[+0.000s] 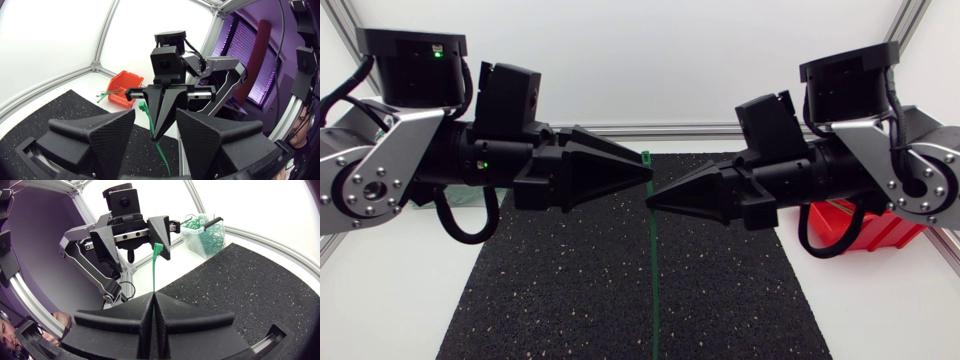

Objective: Take a green cable tie from the red box, thread the tail through the head to close it, then place it in the transparent bin on the left.

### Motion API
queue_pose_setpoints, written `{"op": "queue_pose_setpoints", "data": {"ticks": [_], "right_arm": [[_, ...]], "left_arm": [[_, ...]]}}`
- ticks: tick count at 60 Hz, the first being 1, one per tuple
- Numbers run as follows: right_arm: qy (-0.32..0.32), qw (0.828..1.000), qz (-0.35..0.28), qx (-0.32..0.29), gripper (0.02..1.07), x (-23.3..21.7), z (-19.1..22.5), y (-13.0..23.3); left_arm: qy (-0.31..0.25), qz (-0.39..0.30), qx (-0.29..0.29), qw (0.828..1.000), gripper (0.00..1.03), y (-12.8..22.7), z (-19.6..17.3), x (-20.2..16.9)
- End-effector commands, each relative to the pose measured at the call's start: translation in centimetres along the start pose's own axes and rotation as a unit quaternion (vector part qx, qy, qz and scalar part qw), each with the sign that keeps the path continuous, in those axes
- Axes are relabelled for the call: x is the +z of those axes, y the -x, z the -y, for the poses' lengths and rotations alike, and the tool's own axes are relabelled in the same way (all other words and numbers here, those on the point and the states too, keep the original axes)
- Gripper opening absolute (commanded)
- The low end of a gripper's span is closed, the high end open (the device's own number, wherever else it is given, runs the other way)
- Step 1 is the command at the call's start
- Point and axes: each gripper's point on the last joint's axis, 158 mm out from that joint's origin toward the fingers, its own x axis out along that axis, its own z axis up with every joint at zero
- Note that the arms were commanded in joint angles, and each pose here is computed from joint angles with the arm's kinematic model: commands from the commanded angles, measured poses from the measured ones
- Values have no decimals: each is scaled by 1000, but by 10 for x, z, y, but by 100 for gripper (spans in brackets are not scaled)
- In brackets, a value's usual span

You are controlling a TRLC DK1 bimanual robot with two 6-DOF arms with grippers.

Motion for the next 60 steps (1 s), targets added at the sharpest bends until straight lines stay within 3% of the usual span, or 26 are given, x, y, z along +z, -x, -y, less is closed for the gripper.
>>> {"op": "queue_pose_setpoints", "data": {"ticks": [1, 33, 60], "right_arm": [[-17, 1000, 9, 1, 8, 0, 1, 5], [-30, 999, 28, 13, 8, 9, 3, 10], [-29, 999, 30, 12, 8, 9, 3, 11]], "left_arm": [[20, -2, -12, 1000, 59, -4, -1, -5], [30, 12, -29, 999, 58, -16, -4, 0], [38, 20, -28, 999, 38, -17, -9, 2]]}}
